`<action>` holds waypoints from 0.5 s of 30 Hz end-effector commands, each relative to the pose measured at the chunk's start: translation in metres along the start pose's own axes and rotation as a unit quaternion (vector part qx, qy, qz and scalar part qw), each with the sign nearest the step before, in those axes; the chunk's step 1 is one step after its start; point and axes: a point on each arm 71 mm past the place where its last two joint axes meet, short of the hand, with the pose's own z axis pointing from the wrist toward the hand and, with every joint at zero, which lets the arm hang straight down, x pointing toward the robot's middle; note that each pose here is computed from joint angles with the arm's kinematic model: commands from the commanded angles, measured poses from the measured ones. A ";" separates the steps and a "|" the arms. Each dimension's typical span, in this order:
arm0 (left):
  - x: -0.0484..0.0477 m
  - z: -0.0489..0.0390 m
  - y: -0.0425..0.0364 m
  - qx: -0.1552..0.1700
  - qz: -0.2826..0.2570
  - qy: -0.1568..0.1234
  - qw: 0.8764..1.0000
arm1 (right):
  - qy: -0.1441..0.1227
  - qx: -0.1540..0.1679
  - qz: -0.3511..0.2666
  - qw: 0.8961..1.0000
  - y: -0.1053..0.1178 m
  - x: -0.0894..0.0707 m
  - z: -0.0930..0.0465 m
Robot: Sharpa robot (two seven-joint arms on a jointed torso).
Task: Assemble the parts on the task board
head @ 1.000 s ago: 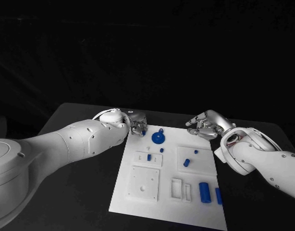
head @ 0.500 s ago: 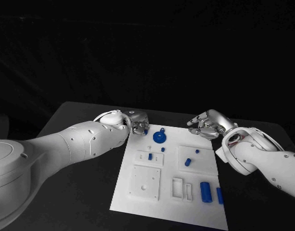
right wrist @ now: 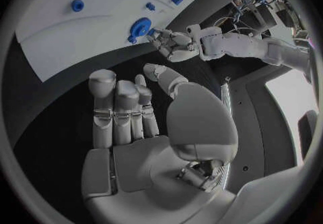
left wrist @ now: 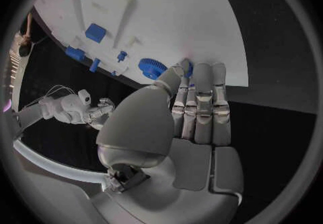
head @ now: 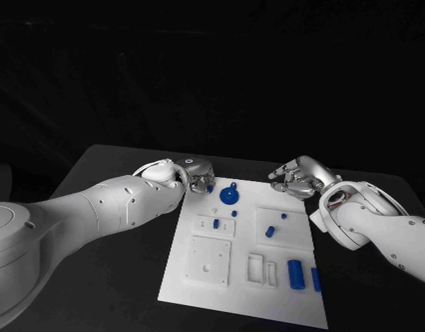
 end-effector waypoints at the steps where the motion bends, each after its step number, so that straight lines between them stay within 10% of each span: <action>1: 0.0170 -0.0038 -0.0042 0.014 -0.004 0.019 1.000 | 0.002 -0.004 -0.001 1.000 0.001 0.000 0.000; 15: 0.0115 -0.0192 0.0049 0.015 -0.034 -0.012 0.999 | -0.002 -0.003 0.003 1.000 0.000 0.000 0.001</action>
